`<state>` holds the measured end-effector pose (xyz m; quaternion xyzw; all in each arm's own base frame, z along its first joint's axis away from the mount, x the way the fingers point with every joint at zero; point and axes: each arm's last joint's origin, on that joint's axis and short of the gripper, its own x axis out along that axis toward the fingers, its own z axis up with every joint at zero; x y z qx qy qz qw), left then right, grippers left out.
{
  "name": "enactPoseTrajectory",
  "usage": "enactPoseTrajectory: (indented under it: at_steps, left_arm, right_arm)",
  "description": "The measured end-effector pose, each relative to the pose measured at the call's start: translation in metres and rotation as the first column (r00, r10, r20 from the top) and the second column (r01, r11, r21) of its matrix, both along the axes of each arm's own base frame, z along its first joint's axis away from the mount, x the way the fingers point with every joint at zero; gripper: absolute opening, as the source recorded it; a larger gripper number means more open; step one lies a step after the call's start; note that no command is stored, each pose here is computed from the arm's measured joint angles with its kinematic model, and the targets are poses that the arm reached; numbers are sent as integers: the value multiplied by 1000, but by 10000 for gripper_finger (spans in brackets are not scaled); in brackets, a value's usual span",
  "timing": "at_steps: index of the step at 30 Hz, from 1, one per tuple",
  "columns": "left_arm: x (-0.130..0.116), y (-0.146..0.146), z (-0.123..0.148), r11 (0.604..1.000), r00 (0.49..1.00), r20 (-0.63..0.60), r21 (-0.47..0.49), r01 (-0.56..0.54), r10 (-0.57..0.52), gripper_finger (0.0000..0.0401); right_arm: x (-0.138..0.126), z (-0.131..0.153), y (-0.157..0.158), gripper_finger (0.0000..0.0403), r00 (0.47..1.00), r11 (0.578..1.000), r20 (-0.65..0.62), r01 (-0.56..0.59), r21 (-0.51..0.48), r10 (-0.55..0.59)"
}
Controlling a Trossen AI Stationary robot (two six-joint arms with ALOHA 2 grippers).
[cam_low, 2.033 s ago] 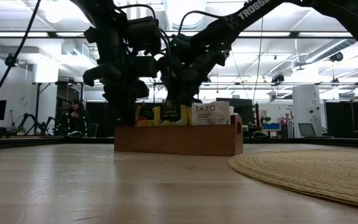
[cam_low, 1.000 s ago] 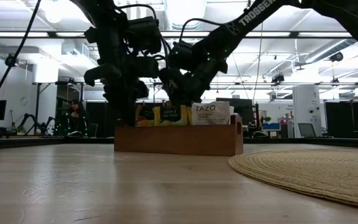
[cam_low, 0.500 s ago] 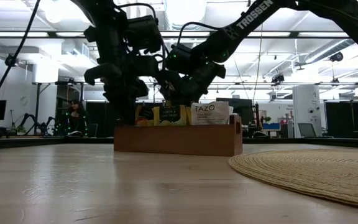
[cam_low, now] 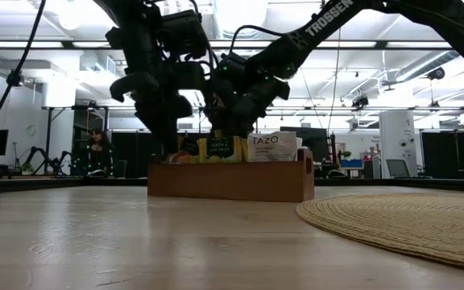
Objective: Pick & Place Tea
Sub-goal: Adjust the orange tea bags in the wooden organizer
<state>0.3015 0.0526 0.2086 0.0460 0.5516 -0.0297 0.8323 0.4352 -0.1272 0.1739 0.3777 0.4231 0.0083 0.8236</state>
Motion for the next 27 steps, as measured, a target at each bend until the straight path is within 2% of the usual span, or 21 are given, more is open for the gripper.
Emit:
enactPoseTrajectory:
  at_steps: [8,17,27]
  left_arm:
    - [-3,-2,8,1000,1000,20,-1,-6,6,0]
    - [-30,-9,28,998,997,-42,-13,-64,64,0]
    - [-41,-11,46,995,995,18,-9,-100,100,0]
  right_arm:
    - [2,2,2,8,999,999,33,-34,43,32]
    - [4,11,9,8,993,994,85,-89,70,83]
    - [8,11,12,8,992,995,103,-78,60,71]
